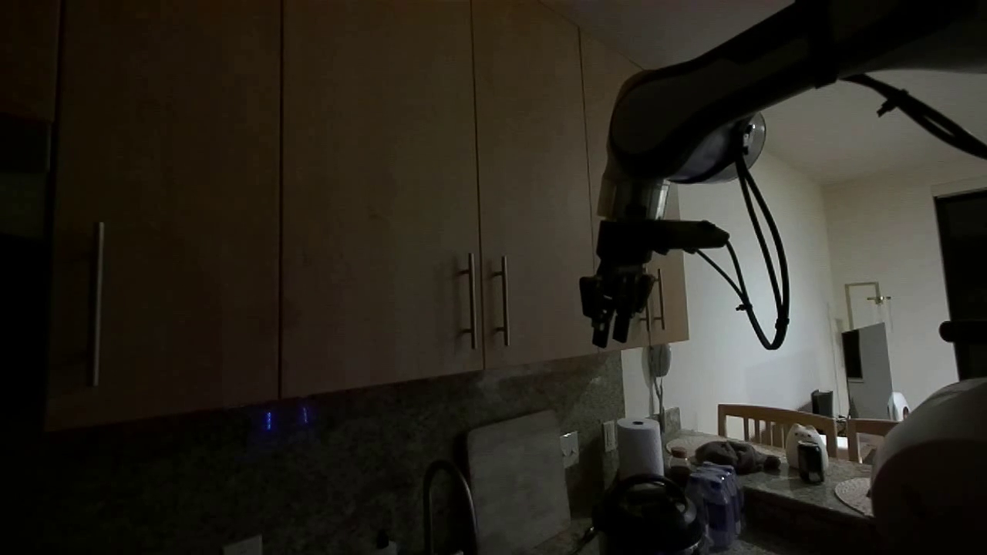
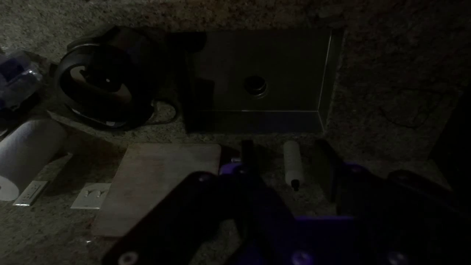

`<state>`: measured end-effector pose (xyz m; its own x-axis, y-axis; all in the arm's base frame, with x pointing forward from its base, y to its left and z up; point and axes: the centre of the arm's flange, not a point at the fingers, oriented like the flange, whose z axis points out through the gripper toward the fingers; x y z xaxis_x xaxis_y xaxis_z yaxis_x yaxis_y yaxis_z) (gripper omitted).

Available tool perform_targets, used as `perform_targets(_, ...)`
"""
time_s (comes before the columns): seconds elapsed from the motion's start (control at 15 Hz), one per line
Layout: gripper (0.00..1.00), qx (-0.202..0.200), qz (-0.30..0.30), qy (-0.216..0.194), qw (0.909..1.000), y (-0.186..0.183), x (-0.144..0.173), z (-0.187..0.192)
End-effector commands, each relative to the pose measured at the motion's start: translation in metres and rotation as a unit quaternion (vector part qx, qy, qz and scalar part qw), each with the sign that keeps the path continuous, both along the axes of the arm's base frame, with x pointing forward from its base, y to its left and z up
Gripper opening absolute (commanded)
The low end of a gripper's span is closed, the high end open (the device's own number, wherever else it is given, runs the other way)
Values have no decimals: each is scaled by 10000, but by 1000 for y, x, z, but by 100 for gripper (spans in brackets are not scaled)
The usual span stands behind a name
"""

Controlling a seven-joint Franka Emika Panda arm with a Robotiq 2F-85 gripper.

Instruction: Close the drawer

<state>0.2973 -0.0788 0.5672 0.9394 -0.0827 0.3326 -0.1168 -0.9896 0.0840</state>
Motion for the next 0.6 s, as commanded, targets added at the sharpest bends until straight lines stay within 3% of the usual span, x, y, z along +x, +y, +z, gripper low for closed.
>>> perform_targets(0.0,77,60,236,186,9995,4,-4,-1)
perform_targets(0.2,96,44,275,331,9991,6,-3,-4)
perform_targets(0.53,100,-130,262,89,9995,20,6,3)
